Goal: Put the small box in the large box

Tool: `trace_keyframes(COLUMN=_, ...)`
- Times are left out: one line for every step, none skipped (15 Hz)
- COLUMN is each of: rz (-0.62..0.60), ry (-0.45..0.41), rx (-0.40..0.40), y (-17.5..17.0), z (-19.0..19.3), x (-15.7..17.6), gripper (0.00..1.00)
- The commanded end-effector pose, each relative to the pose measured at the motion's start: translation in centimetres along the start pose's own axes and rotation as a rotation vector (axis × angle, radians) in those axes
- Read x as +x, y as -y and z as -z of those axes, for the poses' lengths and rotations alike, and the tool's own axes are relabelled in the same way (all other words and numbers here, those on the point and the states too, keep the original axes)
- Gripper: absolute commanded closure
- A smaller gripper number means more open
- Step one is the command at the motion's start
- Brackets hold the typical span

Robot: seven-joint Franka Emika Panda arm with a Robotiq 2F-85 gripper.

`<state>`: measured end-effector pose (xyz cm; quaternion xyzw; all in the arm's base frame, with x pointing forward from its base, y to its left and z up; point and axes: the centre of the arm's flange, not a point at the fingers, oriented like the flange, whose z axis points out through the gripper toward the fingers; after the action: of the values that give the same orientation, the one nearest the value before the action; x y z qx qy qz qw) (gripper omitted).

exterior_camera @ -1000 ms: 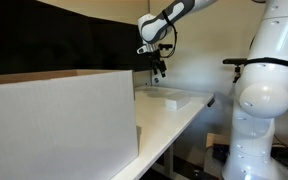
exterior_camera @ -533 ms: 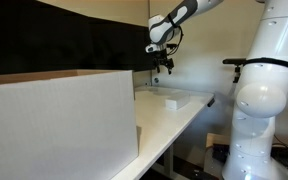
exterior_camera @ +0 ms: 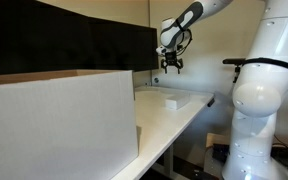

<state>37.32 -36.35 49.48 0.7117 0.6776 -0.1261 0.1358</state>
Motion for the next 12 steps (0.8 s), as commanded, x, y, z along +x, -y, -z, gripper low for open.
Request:
trace_keyframes(rz=0.046, ry=-0.012, rx=-0.011, y=2.4, z=-1.2, x=-0.7, gripper=0.00)
trace_keyframes(rz=0.034, ry=-0.024, rx=0.014, y=2.6, z=-1.3, x=-0.8, gripper=0.00)
trace_keyframes(rz=0.017, ry=-0.033, rx=0.029, y=2.9, z=-1.3, x=-0.8, gripper=0.00)
trace_keyframes(rz=-0.002, ry=-0.045, rx=0.045, y=2.8, z=-1.1, x=-0.7, gripper=0.00)
trace_keyframes(rz=-0.020, ry=-0.056, rx=0.058, y=2.7, z=-1.1, x=-0.4, gripper=0.00)
trace_keyframes(rz=-0.036, ry=-0.066, rx=0.075, y=2.5, z=-0.9, x=0.1, gripper=0.00)
trace_keyframes(rz=-0.048, ry=-0.073, rx=0.093, y=2.4, z=-0.9, x=0.5, gripper=0.00)
trace_keyframes(rz=-0.058, ry=-0.075, rx=0.111, y=2.2, z=-0.8, x=1.0, gripper=0.00)
trace_keyframes(rz=-0.078, ry=-0.084, rx=0.125, y=2.1, z=-0.8, x=1.6, gripper=0.00)
trace_keyframes(rz=-0.100, ry=-0.080, rx=0.145, y=2.2, z=-0.8, x=2.3, gripper=0.00)
trace_keyframes(rz=-0.116, ry=-0.078, rx=0.165, y=2.3, z=-0.7, x=2.8, gripper=0.00)
trace_keyframes(rz=-0.147, ry=-0.080, rx=0.175, y=2.5, z=-0.7, x=3.3, gripper=0.00)
